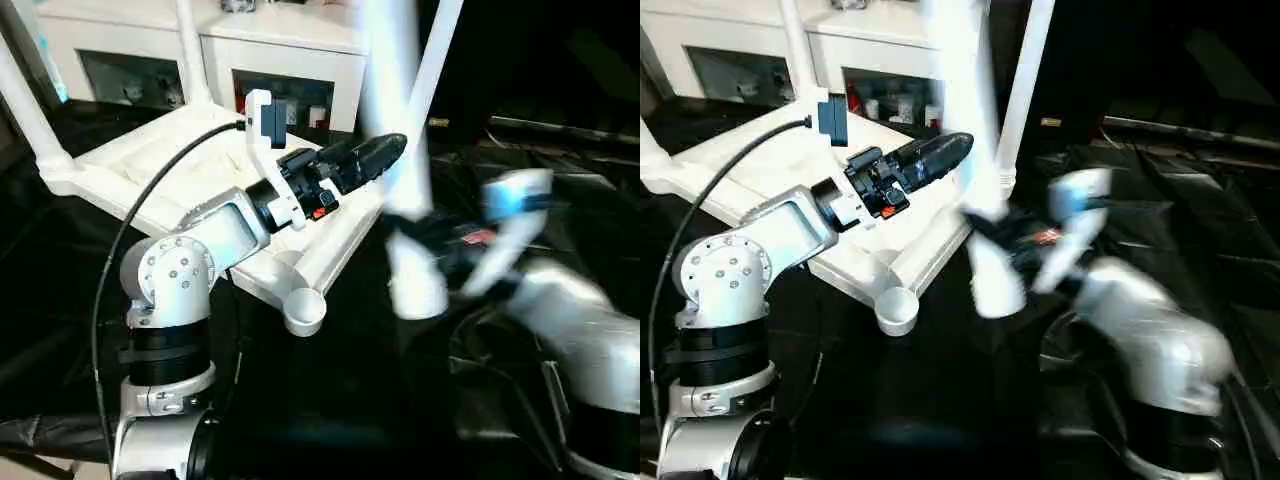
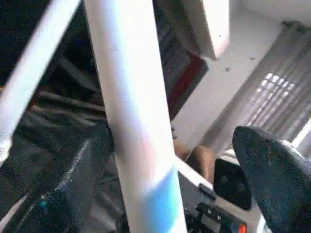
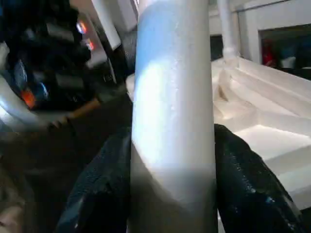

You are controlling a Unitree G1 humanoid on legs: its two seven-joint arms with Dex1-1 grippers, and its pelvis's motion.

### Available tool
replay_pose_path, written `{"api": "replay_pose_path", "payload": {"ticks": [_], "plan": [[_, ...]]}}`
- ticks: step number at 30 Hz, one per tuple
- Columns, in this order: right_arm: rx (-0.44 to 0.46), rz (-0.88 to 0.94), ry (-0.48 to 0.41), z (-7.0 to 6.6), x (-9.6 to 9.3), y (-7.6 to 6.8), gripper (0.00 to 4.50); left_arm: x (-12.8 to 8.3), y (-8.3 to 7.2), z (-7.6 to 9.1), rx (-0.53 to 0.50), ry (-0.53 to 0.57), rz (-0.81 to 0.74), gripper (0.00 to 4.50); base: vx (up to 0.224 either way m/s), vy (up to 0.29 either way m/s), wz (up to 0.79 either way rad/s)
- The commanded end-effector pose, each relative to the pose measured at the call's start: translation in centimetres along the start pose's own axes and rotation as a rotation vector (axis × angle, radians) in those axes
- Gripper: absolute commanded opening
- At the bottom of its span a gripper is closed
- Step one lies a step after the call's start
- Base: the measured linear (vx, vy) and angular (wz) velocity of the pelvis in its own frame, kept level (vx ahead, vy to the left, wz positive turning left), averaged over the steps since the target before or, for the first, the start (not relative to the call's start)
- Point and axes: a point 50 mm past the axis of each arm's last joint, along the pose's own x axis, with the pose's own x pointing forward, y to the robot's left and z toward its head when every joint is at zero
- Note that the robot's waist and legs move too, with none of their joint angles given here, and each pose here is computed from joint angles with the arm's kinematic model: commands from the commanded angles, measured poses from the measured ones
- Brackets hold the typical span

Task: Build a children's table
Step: Pick table leg

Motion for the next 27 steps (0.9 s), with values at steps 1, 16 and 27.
{"api": "replay_pose_path", "payload": {"ticks": [1, 16, 27], "plan": [[-0.085, -0.031, 0.027, -0.1, 1.1, -0.1, 1.86, 0.3, -0.2, -0.3, -0.007, 0.025, -0.004, 4.5, 0.0, 0.0, 0.0], [-0.438, -0.242, 0.1, -1.8, 4.8, -0.4, 1.86, 0.2, 1.8, -0.5, 0.001, 0.024, 0.197, 4.5, 0.0, 0.0, 0.0], [-0.531, -0.283, 0.096, -3.2, 6.7, 1.2, 1.86, 0.6, 4.3, 0.4, -0.057, -0.064, 0.379, 3.64, 0.0, 0.0, 0.0]]}}
